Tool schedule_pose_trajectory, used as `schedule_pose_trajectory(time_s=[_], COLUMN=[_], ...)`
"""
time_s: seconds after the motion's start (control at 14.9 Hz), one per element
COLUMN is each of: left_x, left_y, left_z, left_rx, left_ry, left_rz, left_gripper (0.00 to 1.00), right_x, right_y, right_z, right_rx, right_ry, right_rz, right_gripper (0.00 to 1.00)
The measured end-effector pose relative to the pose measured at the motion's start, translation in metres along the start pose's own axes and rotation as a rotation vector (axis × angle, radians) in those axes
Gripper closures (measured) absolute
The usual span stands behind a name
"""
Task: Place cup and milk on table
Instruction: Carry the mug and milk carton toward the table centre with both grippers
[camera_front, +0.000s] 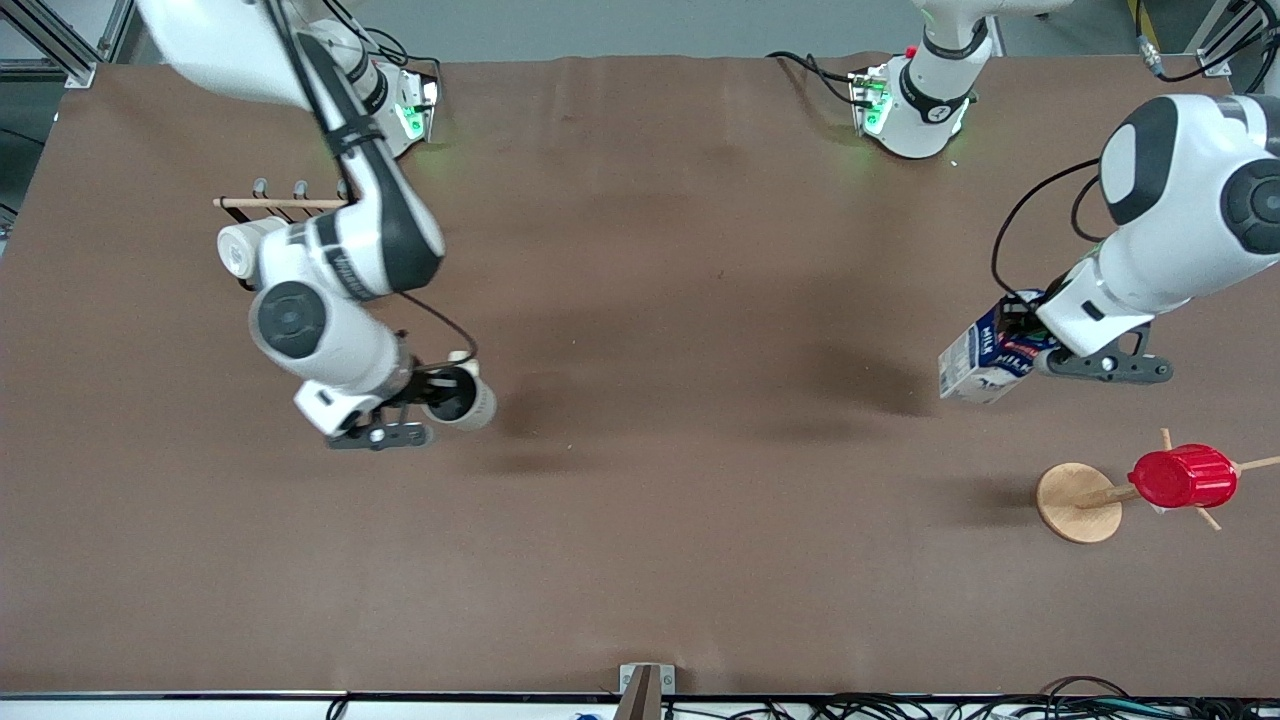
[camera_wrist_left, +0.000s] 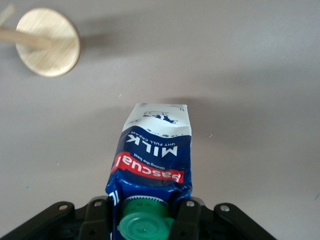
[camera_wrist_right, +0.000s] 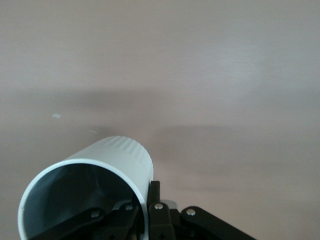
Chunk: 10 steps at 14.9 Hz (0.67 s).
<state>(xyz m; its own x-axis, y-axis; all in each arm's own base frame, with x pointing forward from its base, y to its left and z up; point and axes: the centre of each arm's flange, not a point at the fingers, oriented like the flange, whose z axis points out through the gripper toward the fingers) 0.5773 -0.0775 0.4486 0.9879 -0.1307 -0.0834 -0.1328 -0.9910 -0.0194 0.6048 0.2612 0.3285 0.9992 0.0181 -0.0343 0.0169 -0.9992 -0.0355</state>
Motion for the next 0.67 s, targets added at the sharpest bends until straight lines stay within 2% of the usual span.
schedule_pose_trajectory(time_s=[0.2,0.47,0.67], left_x=[0.012,0.012,0.013], left_y=[0.045,0.133,0.197], left_z=[-0.009,-0.007,0.012], left_rx=[0.001,0.006,0.011], left_ry=[0.019,0.017,-0.002], left_rz=[0.003,0.007,-0.002], left_gripper=[0.63,0.63,0.63], right_x=[-0.021,-0.039,-0.050], right_y=[-0.067,-0.110,-0.144], right_z=[0.035,0.062,0.076], right_rx=[0.002,-0.005,0.002], right_ry=[0.028,0.021,0.037], right_rz=[-0.022,-0.020,0.012], right_gripper=[0.96,0.96,0.96])
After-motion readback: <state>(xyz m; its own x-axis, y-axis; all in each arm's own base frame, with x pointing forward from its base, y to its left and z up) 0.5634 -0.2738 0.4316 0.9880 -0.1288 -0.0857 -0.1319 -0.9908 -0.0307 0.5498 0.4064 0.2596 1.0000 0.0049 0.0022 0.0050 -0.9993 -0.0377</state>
